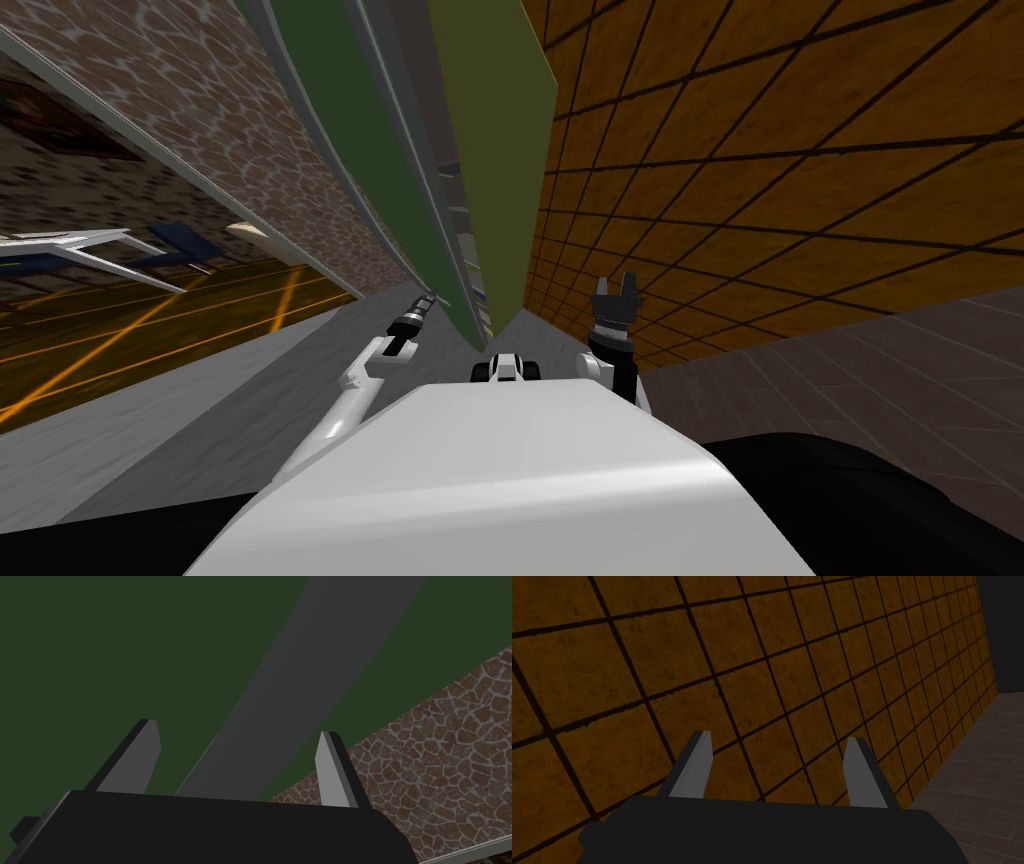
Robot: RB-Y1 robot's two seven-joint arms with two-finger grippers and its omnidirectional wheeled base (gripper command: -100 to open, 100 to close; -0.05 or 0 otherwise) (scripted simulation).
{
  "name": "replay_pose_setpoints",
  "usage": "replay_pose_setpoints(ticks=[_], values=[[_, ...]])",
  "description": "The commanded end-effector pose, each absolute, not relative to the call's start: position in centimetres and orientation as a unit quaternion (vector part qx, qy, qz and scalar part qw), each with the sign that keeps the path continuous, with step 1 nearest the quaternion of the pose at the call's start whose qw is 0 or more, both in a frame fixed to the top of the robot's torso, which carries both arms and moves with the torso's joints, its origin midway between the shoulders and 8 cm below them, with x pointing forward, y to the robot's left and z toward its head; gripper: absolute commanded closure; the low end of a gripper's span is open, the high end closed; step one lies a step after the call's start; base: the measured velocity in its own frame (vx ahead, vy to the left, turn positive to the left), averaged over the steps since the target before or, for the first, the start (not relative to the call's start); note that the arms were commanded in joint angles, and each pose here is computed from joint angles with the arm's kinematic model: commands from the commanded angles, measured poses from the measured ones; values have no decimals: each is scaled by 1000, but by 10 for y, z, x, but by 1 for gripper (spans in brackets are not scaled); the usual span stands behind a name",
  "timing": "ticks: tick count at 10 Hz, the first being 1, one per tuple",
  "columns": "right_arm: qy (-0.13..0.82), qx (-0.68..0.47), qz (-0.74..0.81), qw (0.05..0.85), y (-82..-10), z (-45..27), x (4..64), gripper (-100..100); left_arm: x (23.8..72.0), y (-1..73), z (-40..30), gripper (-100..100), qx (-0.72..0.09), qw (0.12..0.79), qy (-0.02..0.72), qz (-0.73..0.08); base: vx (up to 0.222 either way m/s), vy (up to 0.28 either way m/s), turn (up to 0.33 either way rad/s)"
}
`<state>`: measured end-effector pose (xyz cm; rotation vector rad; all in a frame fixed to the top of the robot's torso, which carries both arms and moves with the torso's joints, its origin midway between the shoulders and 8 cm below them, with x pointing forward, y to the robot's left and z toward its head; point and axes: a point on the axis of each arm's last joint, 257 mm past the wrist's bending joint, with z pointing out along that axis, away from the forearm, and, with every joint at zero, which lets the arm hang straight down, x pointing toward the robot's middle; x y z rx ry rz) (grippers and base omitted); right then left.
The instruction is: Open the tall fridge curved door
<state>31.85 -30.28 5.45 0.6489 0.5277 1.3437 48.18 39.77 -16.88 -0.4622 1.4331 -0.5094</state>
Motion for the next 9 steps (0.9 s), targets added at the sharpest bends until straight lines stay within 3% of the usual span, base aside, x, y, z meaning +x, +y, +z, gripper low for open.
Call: replay_pose_setpoints(ticks=[1,9], values=[[237,292,604,703,-303,54,319,0,484,387,-156,100,-190,702,640,-248,-144,261,-53],[237,292,604,703,-303,54,319,0,472,344,-154,100,-144,679,653,-302,-153,306,-70]])
